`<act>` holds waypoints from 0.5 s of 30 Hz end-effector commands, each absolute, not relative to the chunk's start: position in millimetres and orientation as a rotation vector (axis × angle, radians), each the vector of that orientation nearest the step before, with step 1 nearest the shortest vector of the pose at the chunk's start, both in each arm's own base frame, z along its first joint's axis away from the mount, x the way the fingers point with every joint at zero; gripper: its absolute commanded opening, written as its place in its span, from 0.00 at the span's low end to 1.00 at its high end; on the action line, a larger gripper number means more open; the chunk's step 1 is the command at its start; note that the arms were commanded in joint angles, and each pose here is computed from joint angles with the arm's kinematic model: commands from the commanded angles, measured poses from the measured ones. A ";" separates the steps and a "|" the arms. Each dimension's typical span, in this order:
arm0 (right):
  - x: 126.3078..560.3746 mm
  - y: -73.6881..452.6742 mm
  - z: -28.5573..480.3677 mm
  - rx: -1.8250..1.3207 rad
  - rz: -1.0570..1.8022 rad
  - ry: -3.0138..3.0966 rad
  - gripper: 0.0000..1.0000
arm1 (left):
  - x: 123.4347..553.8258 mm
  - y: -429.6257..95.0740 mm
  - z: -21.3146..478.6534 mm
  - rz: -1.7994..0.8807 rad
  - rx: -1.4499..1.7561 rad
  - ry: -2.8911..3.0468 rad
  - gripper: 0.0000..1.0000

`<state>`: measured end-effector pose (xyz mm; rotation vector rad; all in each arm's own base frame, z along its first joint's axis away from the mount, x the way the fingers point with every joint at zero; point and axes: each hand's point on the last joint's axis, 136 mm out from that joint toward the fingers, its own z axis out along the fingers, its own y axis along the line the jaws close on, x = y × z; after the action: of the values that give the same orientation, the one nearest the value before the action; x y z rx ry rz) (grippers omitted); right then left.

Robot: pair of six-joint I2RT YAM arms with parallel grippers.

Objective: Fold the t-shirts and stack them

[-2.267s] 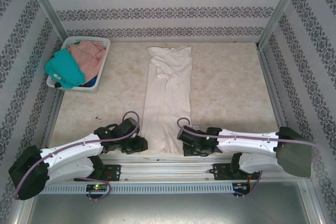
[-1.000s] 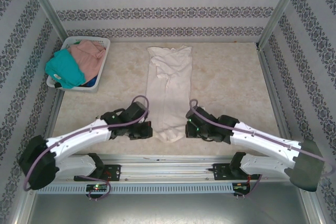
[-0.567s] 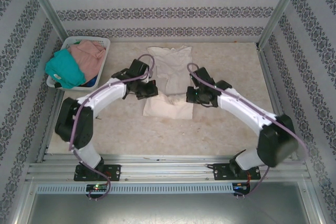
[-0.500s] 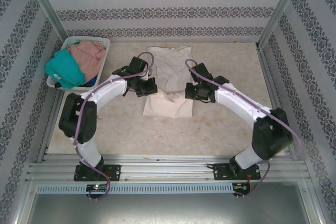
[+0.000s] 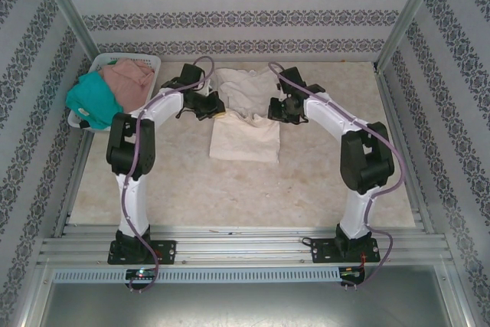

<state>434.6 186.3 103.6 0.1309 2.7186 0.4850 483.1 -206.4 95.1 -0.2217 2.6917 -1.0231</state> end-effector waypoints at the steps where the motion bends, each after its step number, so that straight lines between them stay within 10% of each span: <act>1: 447.4 188.8 102.3 0.104 0.532 2.730 0.30 | 489.2 -204.7 81.4 -1.063 -0.212 2.728 0.09; 6: 464.4 176.0 108.3 0.111 0.473 2.712 0.43 | 511.2 -190.2 77.6 -1.052 -0.263 2.727 0.26; 15: 422.0 193.5 123.1 -0.007 0.423 2.599 0.48 | 515.8 -172.5 121.7 -0.919 -0.212 2.687 0.27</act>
<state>435.0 168.7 117.2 0.1033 2.6553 0.4034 528.9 -179.0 96.0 -0.2642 2.6843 -0.9839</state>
